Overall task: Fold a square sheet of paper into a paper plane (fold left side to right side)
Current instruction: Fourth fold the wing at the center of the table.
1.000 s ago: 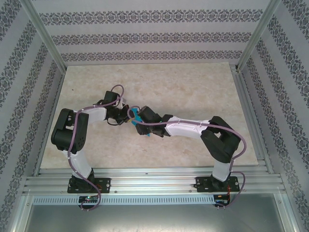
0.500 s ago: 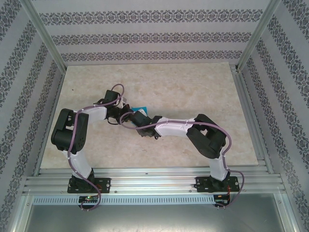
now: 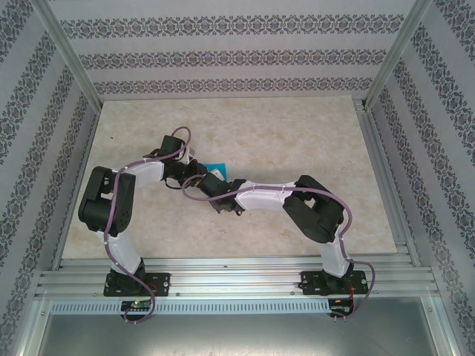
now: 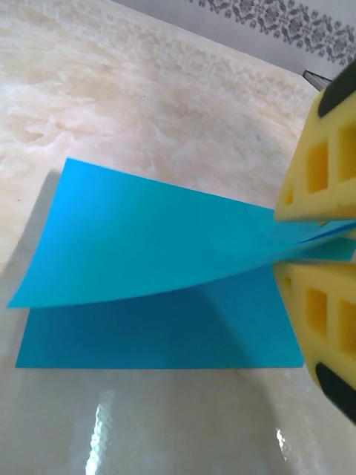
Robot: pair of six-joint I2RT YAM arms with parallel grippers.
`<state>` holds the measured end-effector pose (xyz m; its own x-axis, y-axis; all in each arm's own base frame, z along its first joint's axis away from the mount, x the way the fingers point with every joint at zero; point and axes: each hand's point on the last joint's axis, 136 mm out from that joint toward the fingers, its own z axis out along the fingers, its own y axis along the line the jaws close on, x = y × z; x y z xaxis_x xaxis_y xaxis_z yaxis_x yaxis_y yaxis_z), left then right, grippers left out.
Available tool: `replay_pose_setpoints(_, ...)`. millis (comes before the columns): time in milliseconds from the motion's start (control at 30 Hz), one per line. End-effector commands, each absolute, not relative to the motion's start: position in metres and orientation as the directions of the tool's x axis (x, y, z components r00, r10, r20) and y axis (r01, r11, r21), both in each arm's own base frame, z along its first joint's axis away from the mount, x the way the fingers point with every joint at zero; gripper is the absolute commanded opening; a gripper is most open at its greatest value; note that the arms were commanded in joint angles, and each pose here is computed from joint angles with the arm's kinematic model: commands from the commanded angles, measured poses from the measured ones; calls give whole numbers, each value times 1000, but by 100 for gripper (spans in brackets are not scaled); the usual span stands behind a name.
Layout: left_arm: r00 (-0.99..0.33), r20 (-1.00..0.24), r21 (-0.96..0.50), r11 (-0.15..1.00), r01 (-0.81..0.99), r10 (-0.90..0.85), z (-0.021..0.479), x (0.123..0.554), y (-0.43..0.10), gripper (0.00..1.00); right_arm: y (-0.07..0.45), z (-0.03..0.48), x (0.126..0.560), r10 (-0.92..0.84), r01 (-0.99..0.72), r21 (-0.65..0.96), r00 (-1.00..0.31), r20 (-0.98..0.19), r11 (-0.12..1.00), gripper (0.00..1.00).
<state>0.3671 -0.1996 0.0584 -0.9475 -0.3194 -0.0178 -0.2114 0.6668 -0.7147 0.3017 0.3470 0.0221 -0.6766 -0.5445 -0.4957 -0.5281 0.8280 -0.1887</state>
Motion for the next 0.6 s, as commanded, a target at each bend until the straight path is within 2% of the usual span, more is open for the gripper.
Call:
replay_pose_setpoints(0, -950, -116, -714, 690, -123, -289, 97, 370, -199, 34, 350, 34, 298, -536, -532, -169, -676, -506, 830, 8)
replay_pose_setpoints(67, -945, -147, -714, 693, -103, -292, 112, 369, -194, 45, 348, 39, 294, -524, -532, -147, -679, -514, 834, 8)
replay_pose_setpoints(267, -924, -203, -711, 697, -88, -324, 137, 359, -175, 54, 343, 41, 276, -501, -540, -88, -693, -518, 837, 8)
replay_pose_setpoints(500, -905, -202, -692, 709, -138, -373, 126, 336, -161, 54, 337, 24, 260, -517, -552, -83, -703, -488, 830, 8)
replay_pose_setpoints(567, -903, -183, -694, 702, -161, -389, 115, 328, -159, 48, 334, 19, 257, -518, -548, -90, -707, -481, 831, 9)
